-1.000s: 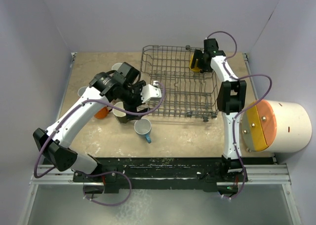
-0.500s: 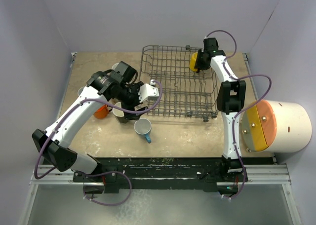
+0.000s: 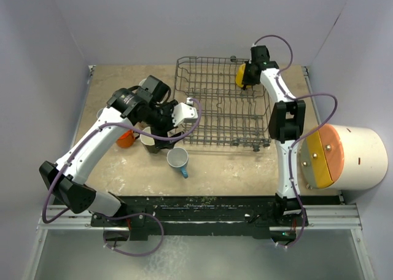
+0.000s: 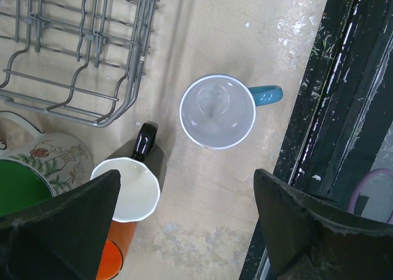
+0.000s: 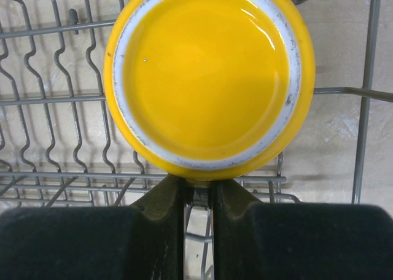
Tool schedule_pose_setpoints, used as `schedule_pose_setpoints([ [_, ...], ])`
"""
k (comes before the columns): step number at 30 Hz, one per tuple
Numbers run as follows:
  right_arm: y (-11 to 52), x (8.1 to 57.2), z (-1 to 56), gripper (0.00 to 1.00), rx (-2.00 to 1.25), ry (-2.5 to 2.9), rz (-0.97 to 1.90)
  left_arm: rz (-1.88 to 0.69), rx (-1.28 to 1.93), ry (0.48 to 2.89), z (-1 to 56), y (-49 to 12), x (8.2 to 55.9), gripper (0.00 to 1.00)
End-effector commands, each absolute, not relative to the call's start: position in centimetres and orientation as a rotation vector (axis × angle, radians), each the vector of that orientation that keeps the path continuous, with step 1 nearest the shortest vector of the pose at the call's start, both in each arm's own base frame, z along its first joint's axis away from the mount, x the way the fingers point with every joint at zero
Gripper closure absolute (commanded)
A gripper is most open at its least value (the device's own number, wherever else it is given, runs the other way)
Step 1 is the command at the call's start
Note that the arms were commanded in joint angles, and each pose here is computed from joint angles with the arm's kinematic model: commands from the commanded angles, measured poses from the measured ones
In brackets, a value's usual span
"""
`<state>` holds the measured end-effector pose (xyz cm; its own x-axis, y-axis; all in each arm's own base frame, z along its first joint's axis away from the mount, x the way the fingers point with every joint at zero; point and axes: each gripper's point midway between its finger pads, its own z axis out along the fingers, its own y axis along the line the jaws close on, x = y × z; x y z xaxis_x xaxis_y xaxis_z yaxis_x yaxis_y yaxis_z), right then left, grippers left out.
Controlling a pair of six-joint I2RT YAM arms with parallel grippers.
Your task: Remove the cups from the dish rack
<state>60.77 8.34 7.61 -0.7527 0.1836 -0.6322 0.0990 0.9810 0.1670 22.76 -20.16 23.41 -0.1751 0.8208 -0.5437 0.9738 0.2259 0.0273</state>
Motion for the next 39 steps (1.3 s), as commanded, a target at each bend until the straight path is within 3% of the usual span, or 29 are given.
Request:
schedule_pose_setpoints([
  [1, 8.8, 61.7, 22.0, 1.00, 0.148, 2.138, 0.186, -0.429, 1.581, 1.990, 26.1, -20.1, 23.2, 0.08],
  [6, 9.9, 59.7, 27.7, 1.00, 0.109, 2.064, 0.231, -0.374, 1.570, 1.960, 25.8, -19.5, 23.4, 0.00],
  [11, 12.3, 55.0, 31.6, 1.00, 0.066, 2.049, 0.372, -0.308, 1.575, 1.854, 25.7, -19.0, 23.6, 0.01],
  [19, 23.0, 41.6, 33.7, 1.00, -0.111, 2.044, 0.875, -0.216, 1.513, 1.725, 27.5, -18.6, 24.5, 0.01],
  [26, 28.0, 30.5, 37.3, 1.00, -0.088, 1.881, 1.365, -0.175, 1.488, 1.432, 31.5, -18.9, 23.6, 0.01],
  [35, 30.6, 21.4, 38.1, 1.00, -0.012, 1.772, 1.814, -0.104, 1.514, 1.059, 35.0, -19.2, 21.3, 0.00],
  [39, 32.0, 18.8, 38.0, 1.00, -0.005, 1.737, 1.953, -0.101, 1.484, 0.975, 37.1, -19.9, 21.3, 0.04],
])
